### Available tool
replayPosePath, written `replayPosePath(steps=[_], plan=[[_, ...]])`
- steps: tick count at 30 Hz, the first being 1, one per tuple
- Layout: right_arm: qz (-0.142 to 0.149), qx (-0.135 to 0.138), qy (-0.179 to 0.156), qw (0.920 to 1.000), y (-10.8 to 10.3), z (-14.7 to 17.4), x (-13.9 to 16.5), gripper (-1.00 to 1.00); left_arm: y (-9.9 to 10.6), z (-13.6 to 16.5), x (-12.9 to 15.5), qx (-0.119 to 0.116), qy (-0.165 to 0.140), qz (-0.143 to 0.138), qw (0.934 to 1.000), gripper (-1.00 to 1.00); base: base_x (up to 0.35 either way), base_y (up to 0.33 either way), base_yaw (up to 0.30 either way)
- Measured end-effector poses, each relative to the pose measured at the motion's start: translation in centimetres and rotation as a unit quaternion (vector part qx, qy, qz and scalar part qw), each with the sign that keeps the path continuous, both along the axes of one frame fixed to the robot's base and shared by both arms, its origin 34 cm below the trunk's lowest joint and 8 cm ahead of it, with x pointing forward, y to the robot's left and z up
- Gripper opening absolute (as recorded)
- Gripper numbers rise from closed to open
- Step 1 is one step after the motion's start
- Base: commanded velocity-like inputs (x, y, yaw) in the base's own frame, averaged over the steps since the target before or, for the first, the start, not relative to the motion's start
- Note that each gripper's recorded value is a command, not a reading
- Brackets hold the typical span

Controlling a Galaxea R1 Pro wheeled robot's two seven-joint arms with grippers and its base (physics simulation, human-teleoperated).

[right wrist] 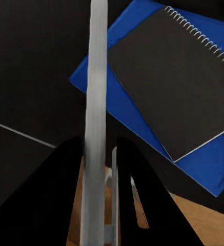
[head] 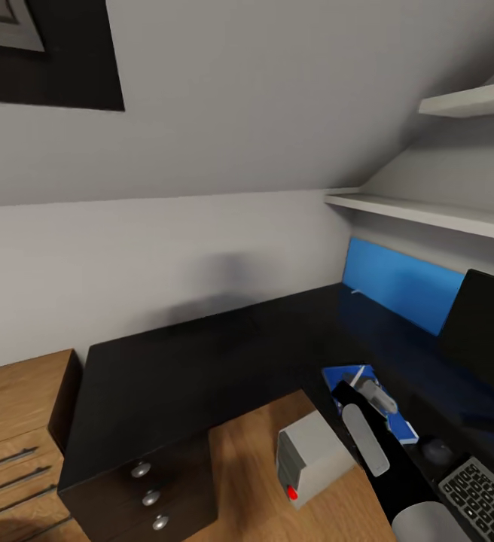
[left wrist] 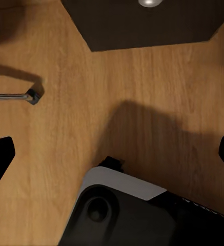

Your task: In the bedroom, organize the workspace by keeping the computer under the desk, ensuring the monitor is on the desk, placing the keyboard on the desk next to the monitor, placing the mouse on the desk next to the keyboard, moving the folder from the swivel chair onto the desk next to the mouse, stacking the notebook on top of the folder with the pen on top of the notebook, and positioning the swivel chair next to the desk.

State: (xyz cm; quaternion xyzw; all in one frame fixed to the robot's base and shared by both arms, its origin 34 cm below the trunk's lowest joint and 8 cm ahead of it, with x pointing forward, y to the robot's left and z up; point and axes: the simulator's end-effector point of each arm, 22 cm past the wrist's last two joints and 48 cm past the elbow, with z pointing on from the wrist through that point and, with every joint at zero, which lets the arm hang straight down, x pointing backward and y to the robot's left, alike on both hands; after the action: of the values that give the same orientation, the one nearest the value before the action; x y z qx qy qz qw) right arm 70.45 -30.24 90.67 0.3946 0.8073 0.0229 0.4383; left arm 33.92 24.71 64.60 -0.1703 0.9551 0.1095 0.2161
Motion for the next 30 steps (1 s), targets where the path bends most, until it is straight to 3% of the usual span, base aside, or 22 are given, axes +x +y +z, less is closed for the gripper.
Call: replayPosePath(steps=[6, 14, 24, 30], plan=[[-0.002, 0.0, -0.001, 1.0, -0.1, 0.0, 0.0, -1.0, 0.0, 0.0, 0.0, 0.0, 0.0, 0.0, 1.0, 1.0, 0.01, 0.0, -0.169], [-0.001, 0.0, -0.001, 1.0, -0.1, 0.1, 0.0, -1.0, 0.0, 0.1, 0.1, 0.0, -0.005, 0.002, 1.0, 1.0, 0.2, -0.053, -0.017], [-0.006, -0.002, -0.01, 0.9999, -0.2, 0.3, 0.2, -1.0, 0.0, 0.1, 0.2, 0.0, -0.007, 0.004, 1.0, 1.0, 0.034, -0.014, -0.001], [-0.009, -0.009, 0.016, 0.9998, -0.6, -2.0, -0.7, -1.0, 0.0, 0.1, 0.2, 0.0, -0.007, 0.004, 1.0, 1.0, 0.001, -0.001, 0.0]])
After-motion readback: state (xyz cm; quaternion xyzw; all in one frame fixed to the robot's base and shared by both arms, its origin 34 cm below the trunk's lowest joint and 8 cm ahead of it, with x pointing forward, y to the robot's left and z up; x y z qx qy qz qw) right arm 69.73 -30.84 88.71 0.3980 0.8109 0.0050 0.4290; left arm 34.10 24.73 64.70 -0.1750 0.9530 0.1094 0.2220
